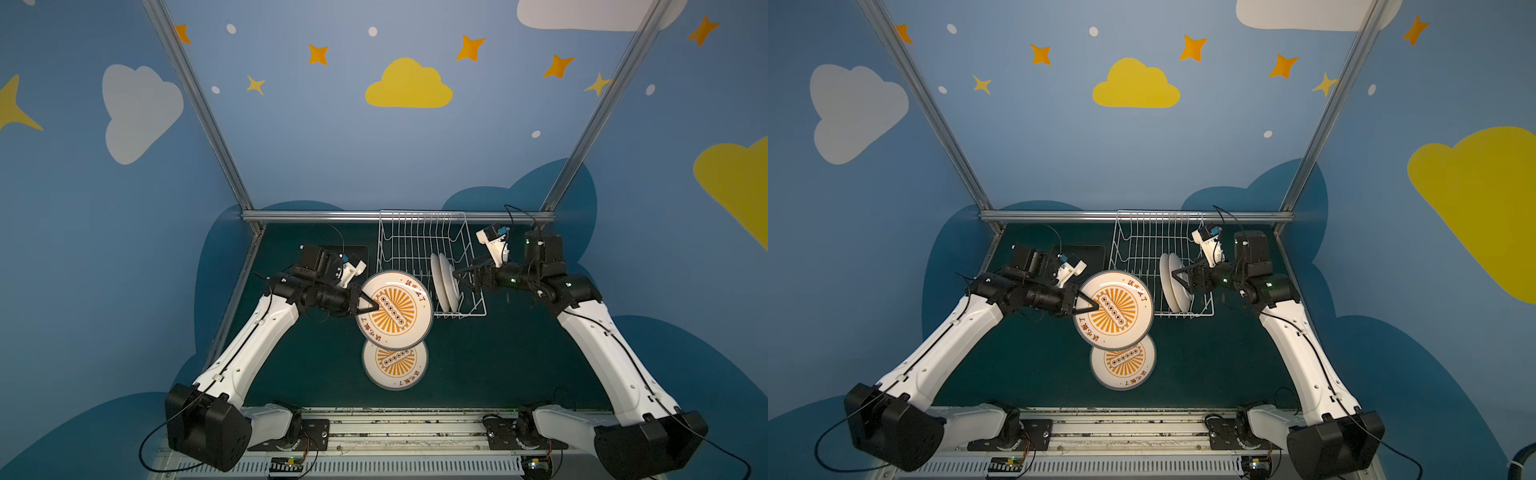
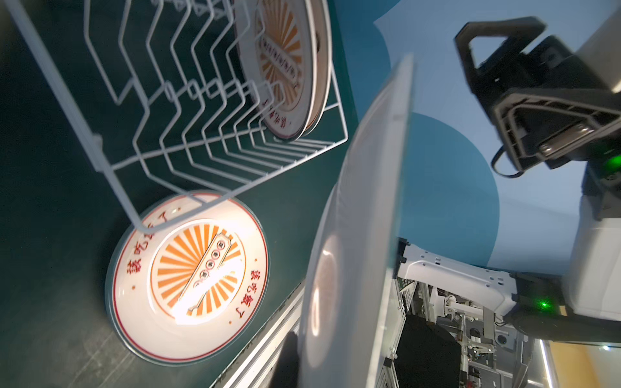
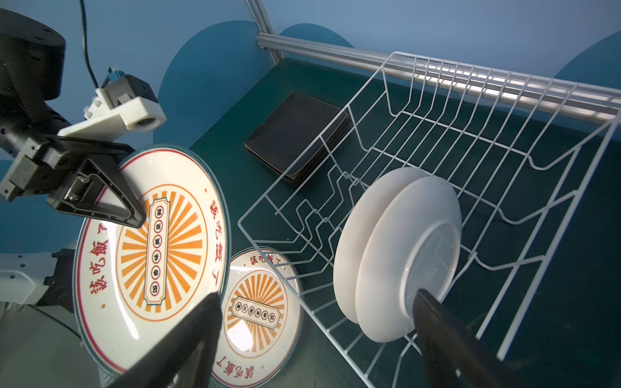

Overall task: Unload the plates from the dish rack
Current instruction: Place the plate on the plate.

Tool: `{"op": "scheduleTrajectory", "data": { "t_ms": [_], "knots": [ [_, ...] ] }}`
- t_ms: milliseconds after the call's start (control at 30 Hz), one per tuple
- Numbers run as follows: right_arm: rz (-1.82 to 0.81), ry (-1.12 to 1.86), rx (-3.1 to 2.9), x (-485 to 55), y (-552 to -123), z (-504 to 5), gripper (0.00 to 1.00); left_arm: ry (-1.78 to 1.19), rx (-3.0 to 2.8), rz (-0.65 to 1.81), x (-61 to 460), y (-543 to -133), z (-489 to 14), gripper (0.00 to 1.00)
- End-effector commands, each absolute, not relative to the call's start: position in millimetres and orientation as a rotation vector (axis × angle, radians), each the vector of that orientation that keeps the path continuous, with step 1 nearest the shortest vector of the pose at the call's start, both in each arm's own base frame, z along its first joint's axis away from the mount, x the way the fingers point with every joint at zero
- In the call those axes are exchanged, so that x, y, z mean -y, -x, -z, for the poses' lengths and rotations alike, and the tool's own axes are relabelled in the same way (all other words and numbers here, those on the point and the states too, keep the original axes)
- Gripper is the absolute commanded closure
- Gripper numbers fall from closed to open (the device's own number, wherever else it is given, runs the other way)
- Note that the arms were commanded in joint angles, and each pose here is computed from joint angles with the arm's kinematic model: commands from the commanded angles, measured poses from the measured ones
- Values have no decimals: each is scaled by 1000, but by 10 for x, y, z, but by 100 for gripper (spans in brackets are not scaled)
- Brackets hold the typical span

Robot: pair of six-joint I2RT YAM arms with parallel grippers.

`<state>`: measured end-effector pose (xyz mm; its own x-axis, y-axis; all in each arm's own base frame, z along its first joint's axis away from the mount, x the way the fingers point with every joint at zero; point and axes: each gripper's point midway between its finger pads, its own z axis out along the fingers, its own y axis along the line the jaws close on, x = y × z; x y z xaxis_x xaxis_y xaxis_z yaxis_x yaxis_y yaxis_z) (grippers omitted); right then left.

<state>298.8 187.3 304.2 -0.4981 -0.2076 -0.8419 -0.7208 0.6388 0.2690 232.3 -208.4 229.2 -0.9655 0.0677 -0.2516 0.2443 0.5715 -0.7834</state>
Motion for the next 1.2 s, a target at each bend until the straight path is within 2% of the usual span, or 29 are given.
{"op": "scheduleTrajectory", "data": {
  "t_ms": [0,533,900,1167],
  "knots": [
    [-774,787,-2009,-1894,-2892,-2990,12,-240,-2651,1361,2044,-2148,-2173,97],
    [-769,1112,-1938,-2053,-2495,-2755,11,-110,-2815,1434,2149,-1957,-1244,97],
    [-779,1176,-1967,-2148,-2442,-2600,11,-179,-2884,1387,2170,-1934,-942,97],
    [-789,1188,-1971,-2192,-2450,-2612,11,-185,-2917,1382,2180,-1954,-764,91]
  ]
}}
